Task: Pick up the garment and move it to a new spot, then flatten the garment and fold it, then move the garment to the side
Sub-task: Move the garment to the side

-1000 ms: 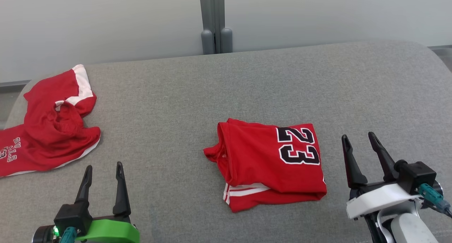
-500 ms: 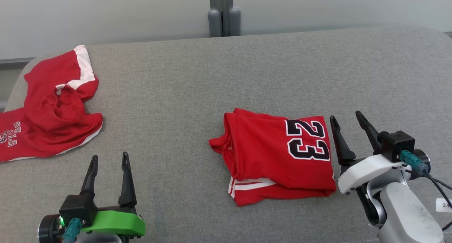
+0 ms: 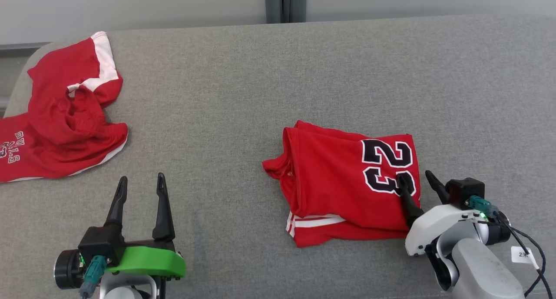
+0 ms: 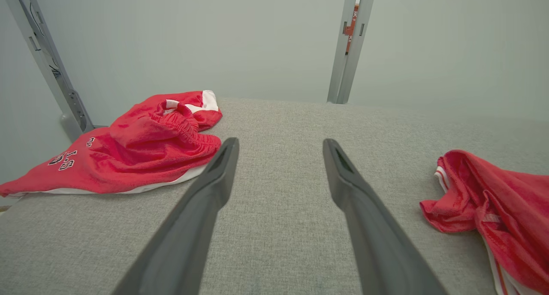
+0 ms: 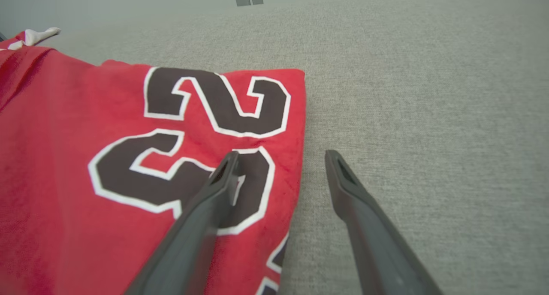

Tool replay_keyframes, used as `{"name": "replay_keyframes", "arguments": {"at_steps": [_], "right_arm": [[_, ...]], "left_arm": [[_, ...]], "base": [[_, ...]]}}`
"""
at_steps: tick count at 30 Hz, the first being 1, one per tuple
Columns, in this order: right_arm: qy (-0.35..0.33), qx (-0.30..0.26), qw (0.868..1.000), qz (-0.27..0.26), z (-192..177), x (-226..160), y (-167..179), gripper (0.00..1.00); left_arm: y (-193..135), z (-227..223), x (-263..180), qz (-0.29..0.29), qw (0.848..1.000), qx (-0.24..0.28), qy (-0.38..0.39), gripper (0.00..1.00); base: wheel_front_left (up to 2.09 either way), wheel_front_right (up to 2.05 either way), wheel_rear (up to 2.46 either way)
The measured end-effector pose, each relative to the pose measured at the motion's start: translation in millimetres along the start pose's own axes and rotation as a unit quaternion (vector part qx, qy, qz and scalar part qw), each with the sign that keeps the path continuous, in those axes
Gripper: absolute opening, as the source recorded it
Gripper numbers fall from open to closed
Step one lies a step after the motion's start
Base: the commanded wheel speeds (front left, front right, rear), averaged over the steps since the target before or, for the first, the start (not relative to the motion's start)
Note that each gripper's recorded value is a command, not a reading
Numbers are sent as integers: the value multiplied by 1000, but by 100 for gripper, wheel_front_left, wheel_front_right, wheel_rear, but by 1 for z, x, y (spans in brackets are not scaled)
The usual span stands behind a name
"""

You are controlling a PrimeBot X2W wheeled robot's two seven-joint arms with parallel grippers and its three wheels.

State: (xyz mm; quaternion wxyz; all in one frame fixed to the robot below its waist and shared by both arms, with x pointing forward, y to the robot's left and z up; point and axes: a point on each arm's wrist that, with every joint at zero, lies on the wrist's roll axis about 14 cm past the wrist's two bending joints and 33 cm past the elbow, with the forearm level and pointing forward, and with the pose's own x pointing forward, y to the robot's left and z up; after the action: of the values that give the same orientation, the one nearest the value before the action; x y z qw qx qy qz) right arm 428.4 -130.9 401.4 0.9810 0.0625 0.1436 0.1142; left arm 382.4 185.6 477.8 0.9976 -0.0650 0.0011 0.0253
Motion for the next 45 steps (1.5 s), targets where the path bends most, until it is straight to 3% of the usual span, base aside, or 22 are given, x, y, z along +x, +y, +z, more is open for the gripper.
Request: {"name": "replay_keyframes", "arguments": {"at_steps": [6,8,9,16,22,33,45], "right_arm": [[38,14,999,10,-25,4,13,100],[42,29,999,8,-29,6,15,46],[43,34,998,7,-30,6,16,0],[31,34,999,8,-17,20,9,0],[-7,-15,1000,-9,24,47,-32,0],[-45,-133,987,-80,90,88,-149,0],[-14,-205,961,-184,109,74,-267,0]], "left_arm": [[0,-5,4,3,1000,0,7,100],[1,-6,4,5,1000,-1,8,100],[1,-6,4,5,1000,-2,9,100],[-3,-10,10,4,1000,-6,12,100],[-16,-9,27,-14,1000,-11,7,100],[-47,-24,79,-58,998,0,2,100],[-87,-79,124,-132,991,29,20,100]], "base": [[0,0,0],[0,0,0],[0,0,0],[0,0,0],[0,0,0],[0,0,0],[0,0,0]]}}
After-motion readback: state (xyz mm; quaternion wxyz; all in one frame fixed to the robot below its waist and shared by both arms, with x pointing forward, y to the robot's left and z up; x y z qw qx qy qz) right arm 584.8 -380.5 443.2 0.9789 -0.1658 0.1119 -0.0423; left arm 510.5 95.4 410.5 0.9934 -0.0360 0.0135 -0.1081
